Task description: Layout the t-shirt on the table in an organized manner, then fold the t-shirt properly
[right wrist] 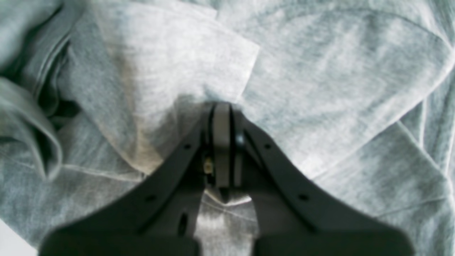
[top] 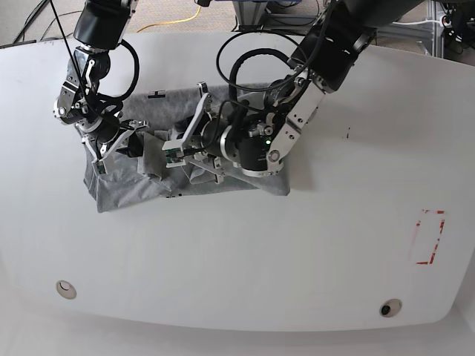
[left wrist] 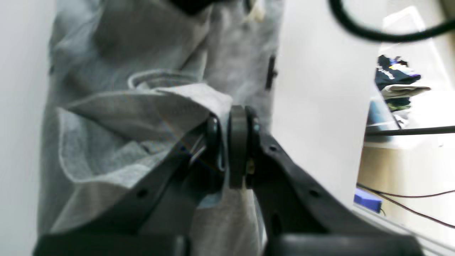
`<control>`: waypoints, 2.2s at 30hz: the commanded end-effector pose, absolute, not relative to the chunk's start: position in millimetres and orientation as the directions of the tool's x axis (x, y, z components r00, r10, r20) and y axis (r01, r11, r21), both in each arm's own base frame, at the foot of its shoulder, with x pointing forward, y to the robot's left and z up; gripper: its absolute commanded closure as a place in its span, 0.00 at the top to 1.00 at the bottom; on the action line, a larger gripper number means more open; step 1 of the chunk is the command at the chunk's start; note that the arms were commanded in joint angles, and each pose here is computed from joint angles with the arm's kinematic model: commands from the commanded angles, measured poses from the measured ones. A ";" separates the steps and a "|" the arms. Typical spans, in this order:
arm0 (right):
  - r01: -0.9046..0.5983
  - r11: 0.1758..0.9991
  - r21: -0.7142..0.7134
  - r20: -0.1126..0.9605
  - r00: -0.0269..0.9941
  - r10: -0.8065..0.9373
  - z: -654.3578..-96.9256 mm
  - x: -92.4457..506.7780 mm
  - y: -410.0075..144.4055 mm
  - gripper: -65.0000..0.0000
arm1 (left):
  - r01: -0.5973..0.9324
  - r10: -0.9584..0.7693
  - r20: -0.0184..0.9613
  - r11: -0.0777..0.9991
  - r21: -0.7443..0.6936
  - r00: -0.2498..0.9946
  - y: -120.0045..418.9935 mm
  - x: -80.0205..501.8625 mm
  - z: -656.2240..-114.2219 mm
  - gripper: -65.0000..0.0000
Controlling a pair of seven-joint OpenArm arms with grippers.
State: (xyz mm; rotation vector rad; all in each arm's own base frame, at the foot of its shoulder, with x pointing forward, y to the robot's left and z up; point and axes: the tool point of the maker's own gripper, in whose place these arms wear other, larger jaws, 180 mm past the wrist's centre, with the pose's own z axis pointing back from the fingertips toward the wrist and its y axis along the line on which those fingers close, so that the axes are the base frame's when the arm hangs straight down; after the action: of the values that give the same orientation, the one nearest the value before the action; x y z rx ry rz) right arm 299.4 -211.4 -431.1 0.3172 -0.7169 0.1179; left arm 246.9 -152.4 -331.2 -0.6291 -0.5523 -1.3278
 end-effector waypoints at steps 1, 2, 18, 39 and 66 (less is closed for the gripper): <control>-0.212 0.954 0.211 0.618 0.786 0.038 -438.2 291.8 -218.3 0.02 | 0.990 -0.673 0.727 0.098 -0.099 0.139 -169.2 250.4 -316.1 0.06; -0.212 0.954 0.211 0.618 0.786 0.038 -438.2 291.8 -218.3 0.02 | 0.990 -0.677 0.723 0.096 -0.101 0.140 -169.2 250.5 -317.7 0.06; -0.212 0.955 0.209 0.619 0.785 0.039 -437.5 292.0 -219.9 0.02 | 0.992 -0.686 0.716 0.081 -0.102 0.129 -171.3 246.5 -320.2 0.72; -0.217 0.953 0.210 0.619 0.784 0.042 -437.5 292.7 -217.9 0.02 | 0.939 -0.695 0.692 0.335 0.070 0.196 -86.0 327.6 -303.8 0.80; -0.217 0.952 0.215 0.616 0.786 0.040 -439.0 292.1 -215.6 0.02 | 0.938 -0.659 0.715 0.346 0.014 0.232 -112.7 327.7 -344.4 0.60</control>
State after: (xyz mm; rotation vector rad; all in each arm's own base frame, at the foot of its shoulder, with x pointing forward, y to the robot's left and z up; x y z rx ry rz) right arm 299.6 -210.1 -431.3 0.3194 -0.7163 0.1208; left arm 315.5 -103.4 -357.9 -0.4643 -0.6489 -1.1537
